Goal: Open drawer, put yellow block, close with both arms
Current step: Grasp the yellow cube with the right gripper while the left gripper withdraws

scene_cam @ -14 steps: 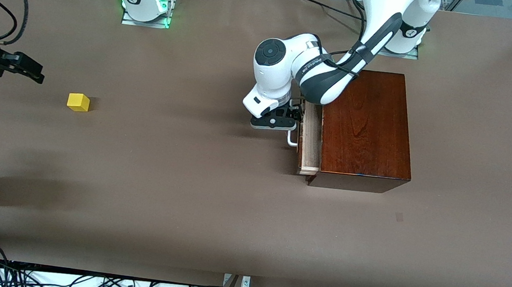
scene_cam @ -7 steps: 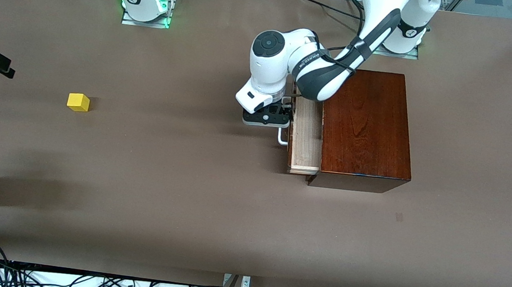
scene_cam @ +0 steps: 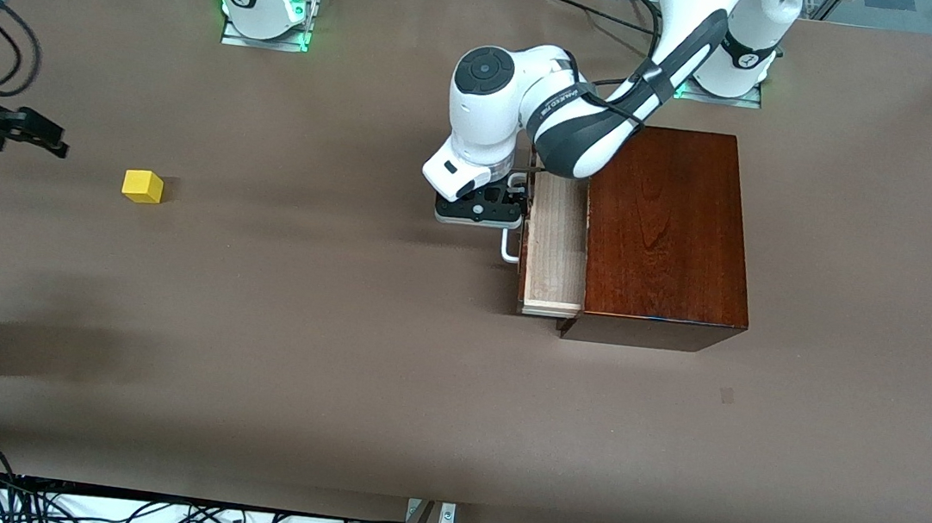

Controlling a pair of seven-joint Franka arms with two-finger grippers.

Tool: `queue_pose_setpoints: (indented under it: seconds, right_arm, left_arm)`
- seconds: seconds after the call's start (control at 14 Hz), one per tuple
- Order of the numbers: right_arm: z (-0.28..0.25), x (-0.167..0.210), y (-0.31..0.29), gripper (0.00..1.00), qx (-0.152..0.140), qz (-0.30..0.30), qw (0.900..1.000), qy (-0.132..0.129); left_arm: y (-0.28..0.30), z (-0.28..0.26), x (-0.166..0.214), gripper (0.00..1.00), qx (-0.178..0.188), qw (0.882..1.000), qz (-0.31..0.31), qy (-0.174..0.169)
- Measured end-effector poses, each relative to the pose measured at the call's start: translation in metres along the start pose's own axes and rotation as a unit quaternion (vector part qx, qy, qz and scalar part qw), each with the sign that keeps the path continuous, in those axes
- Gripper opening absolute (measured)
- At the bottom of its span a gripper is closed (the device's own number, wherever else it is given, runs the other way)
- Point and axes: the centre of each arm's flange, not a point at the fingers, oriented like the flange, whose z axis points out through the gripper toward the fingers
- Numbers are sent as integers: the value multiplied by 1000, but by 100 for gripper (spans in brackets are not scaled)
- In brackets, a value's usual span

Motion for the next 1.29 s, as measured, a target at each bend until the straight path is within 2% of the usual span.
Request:
queue_pose_setpoints:
  seconds: [0.29,0.43,0.57,1.0,1.29]
  right_arm:
    - [75,-26,5,100,-4,-21,1000,20]
    - [110,-32,3,100,-7,-23,1000,15]
    - [139,-28,4,100,-13,-23,1000,13]
    - [208,-21,8,100,-26,-26,999,-8]
    - [242,-24,9,100,-29,-29,999,-29]
  left_arm:
    - [-18,-40,9,100,50,998,-18,-18]
    - [-37,-69,16,100,77,996,-28,-27]
    - [-65,-97,28,100,88,995,-18,-47]
    - [-225,-166,102,100,59,991,53,-111]
    - [-317,-194,127,100,50,988,81,-118]
